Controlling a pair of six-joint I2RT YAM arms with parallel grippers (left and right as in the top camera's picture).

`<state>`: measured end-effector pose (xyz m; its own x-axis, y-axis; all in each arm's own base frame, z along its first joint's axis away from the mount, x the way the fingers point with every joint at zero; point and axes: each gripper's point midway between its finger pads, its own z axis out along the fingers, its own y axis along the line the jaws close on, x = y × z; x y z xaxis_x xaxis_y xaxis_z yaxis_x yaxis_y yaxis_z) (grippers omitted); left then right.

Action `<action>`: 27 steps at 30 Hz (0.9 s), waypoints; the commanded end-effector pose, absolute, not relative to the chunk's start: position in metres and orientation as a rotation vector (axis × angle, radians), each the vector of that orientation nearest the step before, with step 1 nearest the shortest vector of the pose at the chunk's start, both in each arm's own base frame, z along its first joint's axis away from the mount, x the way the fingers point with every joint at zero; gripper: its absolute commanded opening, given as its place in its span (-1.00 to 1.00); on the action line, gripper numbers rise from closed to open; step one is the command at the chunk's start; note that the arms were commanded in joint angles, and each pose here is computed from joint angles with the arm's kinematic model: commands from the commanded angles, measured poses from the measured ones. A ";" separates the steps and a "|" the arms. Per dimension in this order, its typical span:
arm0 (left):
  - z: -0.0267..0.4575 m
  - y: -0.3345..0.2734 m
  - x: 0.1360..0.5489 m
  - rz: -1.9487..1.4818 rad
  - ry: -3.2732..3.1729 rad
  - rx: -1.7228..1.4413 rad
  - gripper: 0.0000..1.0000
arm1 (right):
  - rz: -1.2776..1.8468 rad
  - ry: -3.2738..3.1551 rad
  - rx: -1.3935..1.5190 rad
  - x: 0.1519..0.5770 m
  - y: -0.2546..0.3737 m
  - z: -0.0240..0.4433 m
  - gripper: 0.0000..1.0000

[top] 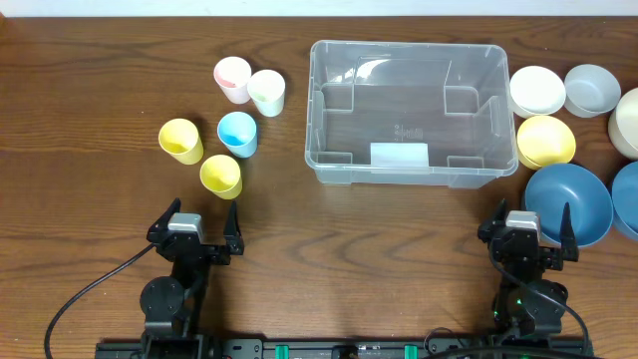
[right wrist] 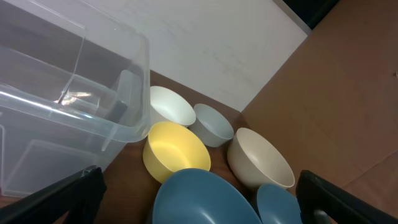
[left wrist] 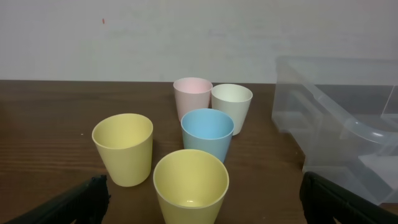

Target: Pack container

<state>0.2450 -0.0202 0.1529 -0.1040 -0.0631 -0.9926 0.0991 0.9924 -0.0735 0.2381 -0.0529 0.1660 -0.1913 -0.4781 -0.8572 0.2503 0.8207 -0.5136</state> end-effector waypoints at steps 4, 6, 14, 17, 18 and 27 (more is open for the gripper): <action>0.137 -0.025 0.243 -0.154 1.726 0.058 0.96 | -0.678 1.648 -0.176 0.237 -0.056 0.164 0.98; 0.137 -0.025 0.243 -0.153 1.726 0.058 0.96 | -0.678 1.647 -0.177 0.237 -0.055 0.164 0.98; 0.137 -0.025 0.243 -0.153 1.726 0.058 0.96 | -0.088 1.536 -0.531 0.240 0.048 0.162 0.99; 0.137 -0.025 0.243 -0.153 1.726 0.058 0.96 | 0.273 1.513 -0.573 0.223 0.089 0.165 0.99; 0.137 -0.025 0.243 -0.153 1.726 0.058 0.96 | 0.363 1.513 -0.586 0.217 0.099 0.165 0.99; 0.137 -0.025 0.243 -0.153 1.726 0.058 0.96 | 0.630 1.392 -0.762 0.182 0.136 0.180 0.98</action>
<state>0.2449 -0.0201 0.1531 -0.1051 -0.0631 -0.9925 0.0987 0.9924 -0.0735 0.2054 0.1131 0.1741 0.0837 -0.1045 -0.9910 -0.6473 0.7504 -0.1338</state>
